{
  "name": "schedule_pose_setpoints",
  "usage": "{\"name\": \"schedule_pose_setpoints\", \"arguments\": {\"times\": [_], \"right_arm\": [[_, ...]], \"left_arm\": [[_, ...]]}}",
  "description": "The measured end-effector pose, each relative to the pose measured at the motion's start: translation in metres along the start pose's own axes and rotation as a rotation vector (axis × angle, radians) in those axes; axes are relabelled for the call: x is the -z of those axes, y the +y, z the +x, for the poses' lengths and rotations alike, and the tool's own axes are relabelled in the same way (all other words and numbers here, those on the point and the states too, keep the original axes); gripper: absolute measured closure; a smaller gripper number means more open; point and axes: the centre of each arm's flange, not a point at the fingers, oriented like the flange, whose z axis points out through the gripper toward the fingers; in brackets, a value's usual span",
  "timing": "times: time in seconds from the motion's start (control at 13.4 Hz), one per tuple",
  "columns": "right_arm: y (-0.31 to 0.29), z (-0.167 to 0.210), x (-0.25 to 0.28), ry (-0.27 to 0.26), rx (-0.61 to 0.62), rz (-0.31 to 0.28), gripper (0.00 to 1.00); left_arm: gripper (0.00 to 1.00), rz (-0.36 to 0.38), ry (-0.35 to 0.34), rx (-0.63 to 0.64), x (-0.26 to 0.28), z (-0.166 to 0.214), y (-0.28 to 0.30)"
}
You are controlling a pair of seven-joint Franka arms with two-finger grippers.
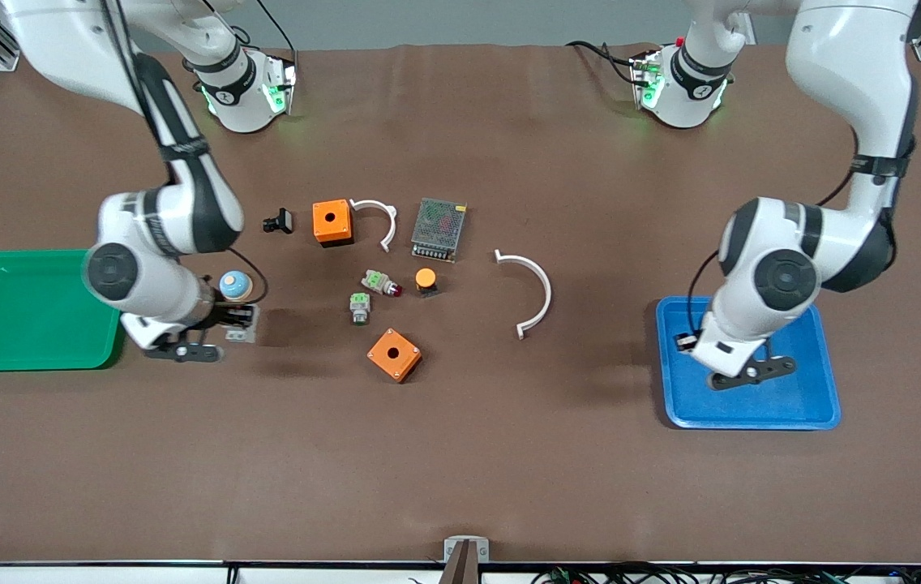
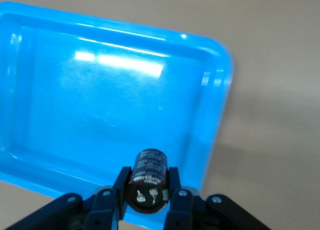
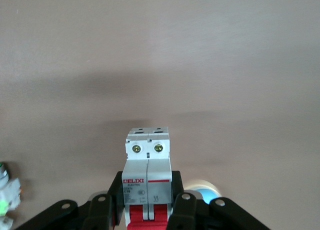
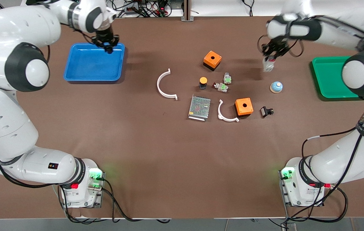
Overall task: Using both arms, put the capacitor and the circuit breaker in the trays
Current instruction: 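Carry the breaker to the green tray while the left gripper lowers the capacitor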
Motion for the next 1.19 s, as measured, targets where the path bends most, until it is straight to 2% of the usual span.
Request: {"name": "schedule_pose_setpoints", "arguments": {"times": [0.22, 0.45, 0.82, 1.04, 1.19], "right_arm": [[0.098, 0.008, 0.06, -0.034, 0.004, 0.014, 0.6], [0.221, 0.006, 0.061, -0.03, 0.052, 0.002, 0.6], [0.359, -0.01, 0.024, 0.008, 0.105, 0.001, 0.6], [0.4, -0.014, -0.019, 0.005, 0.103, 0.005, 0.6], [0.408, -0.015, -0.042, -0.016, 0.096, 0.016, 0.6]], "left_arm": [[0.66, -0.012, -0.001, -0.082, -0.028, 0.012, -0.064], [0.66, -0.026, 0.021, -0.189, -0.053, 0.025, -0.116], [0.66, -0.035, 0.015, -0.362, -0.089, 0.033, -0.15], [0.66, -0.036, 0.017, -0.464, -0.101, 0.042, -0.163], [0.66, -0.037, 0.017, -0.498, -0.107, 0.047, -0.169]]}}
